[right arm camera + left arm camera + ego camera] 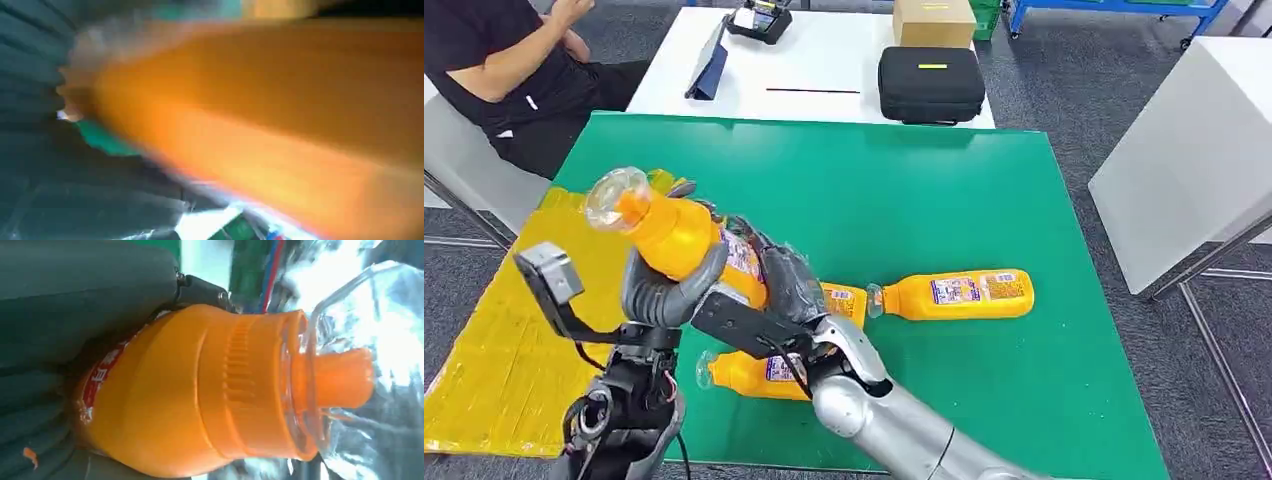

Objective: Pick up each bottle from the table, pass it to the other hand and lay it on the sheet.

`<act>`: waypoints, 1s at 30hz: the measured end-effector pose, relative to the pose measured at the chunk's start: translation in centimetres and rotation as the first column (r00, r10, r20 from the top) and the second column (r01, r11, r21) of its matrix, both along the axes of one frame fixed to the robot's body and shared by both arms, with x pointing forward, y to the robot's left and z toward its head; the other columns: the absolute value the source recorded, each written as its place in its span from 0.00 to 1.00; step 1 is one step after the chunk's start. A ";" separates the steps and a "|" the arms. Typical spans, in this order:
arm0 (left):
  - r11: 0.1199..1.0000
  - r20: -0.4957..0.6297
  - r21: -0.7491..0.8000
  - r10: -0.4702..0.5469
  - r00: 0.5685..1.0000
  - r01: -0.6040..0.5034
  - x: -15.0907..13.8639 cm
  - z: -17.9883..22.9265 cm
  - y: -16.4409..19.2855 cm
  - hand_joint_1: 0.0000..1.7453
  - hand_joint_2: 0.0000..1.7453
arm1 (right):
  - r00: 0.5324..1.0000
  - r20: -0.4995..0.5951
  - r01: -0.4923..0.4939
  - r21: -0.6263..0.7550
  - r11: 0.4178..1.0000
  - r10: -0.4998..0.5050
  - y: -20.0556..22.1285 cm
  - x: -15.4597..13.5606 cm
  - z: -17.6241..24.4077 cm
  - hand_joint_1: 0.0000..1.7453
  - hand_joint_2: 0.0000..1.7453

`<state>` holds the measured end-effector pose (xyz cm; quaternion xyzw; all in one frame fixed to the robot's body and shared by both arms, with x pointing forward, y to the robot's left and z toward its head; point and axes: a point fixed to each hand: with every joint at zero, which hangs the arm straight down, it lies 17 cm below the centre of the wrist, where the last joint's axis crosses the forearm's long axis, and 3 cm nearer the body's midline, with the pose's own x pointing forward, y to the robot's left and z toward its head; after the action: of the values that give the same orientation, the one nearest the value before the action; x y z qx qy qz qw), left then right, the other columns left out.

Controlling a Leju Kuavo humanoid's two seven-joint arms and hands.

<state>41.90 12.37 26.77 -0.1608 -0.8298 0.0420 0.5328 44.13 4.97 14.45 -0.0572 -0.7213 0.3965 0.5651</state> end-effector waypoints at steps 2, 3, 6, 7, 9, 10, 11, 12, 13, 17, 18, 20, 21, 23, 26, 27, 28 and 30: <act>0.972 0.062 0.178 0.143 0.988 -0.152 0.0 0.2 1.9 1.00 1.00 | 1.000 -0.010 0.011 -0.019 1.000 -0.011 -1.1 -0.2 -0.8 0.00 0.00; 0.935 0.085 0.277 0.205 0.975 -0.221 0.2 -0.1 2.8 1.00 1.00 | 1.000 -0.008 0.013 -0.028 1.000 -0.013 -1.6 -0.2 -1.0 0.00 0.00; 0.789 0.110 0.516 0.325 0.939 -0.334 0.8 -2.3 5.8 1.00 1.00 | 1.000 0.005 0.016 -0.056 0.998 -0.016 -3.5 -0.8 -1.4 0.00 0.00; 0.730 0.121 0.578 0.364 0.923 -0.364 1.0 -3.2 7.0 1.00 1.00 | 1.000 0.011 0.016 -0.068 0.998 -0.015 -4.2 -1.1 -1.5 0.00 0.00; 0.603 0.148 0.686 0.434 0.889 -0.408 1.6 -5.1 9.5 1.00 1.00 | 1.000 0.011 0.015 -0.087 0.996 -0.014 -5.4 -2.1 -2.0 0.00 0.00; 0.539 0.159 0.730 0.464 0.872 -0.420 1.9 -6.3 10.7 1.00 1.00 | 1.000 0.013 0.014 -0.093 0.996 -0.013 -5.9 -2.5 -1.9 0.00 0.00; 0.480 0.164 0.770 0.488 0.857 -0.421 2.1 -7.5 11.7 1.00 1.00 | 1.000 0.018 0.013 -0.102 0.995 -0.011 -6.4 -2.8 -1.8 0.00 0.00; 0.430 0.167 0.802 0.505 0.847 -0.415 2.3 -8.7 12.5 1.00 1.00 | 1.000 0.012 0.009 -0.114 0.993 -0.008 -6.7 -3.2 -2.0 0.00 0.00; 0.393 0.165 0.827 0.514 0.841 -0.402 2.4 -9.8 13.1 1.00 1.00 | 1.000 0.009 0.006 -0.122 0.993 -0.005 -6.9 -3.5 -2.2 0.00 0.00; 0.252 0.131 0.919 0.528 0.839 -0.302 2.8 -15.1 14.5 1.00 1.00 | 0.999 -0.025 -0.024 -0.179 0.983 0.020 -7.5 -5.0 -3.3 0.00 1.00; 0.232 0.120 0.932 0.529 0.840 -0.279 2.9 -16.4 14.7 1.00 1.00 | 0.999 -0.037 -0.035 -0.208 0.978 0.028 -7.7 -5.4 -3.9 0.00 1.00; 0.207 0.093 0.950 0.529 0.843 -0.235 2.9 -18.5 15.0 1.00 1.00 | 0.997 -0.065 -0.061 -0.266 0.962 0.045 -8.0 -6.4 -5.3 0.00 1.00; 0.199 0.077 0.956 0.531 0.844 -0.213 2.9 -19.5 15.2 1.00 1.00 | 0.995 -0.080 -0.075 -0.295 0.952 0.053 -8.1 -7.0 -6.2 0.00 1.00; 0.189 0.049 0.966 0.534 0.844 -0.175 2.8 -21.1 15.4 1.00 1.00 | 0.993 -0.102 -0.098 -0.341 0.935 0.066 -8.5 -8.0 -7.6 0.00 1.00; 0.179 0.022 0.974 0.535 0.845 -0.139 2.6 -22.7 15.7 1.00 1.00 | 0.989 -0.126 -0.121 -0.398 0.909 0.076 -9.1 -9.2 -9.2 0.00 1.00; 0.180 0.013 0.975 0.536 0.844 -0.129 2.6 -23.0 15.8 0.40 1.00 | 0.988 -0.134 -0.127 -0.423 0.897 0.077 -9.3 -9.5 -9.8 0.00 1.00; 0.183 0.006 0.975 0.537 0.843 -0.124 2.7 -23.2 15.8 0.40 1.00 | 0.987 -0.141 -0.131 -0.438 0.889 0.076 -9.5 -9.6 -10.2 0.00 1.00; 0.189 -0.010 0.976 0.542 0.840 -0.111 2.7 -23.6 16.1 0.00 0.00 | 0.986 -0.150 -0.133 -0.469 0.873 0.070 -9.9 -9.8 -10.9 0.00 0.00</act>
<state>44.61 28.42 3.12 0.3866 -0.5862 -0.3200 0.6360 34.32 -4.97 3.60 -0.1312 -0.5655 0.5938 0.5570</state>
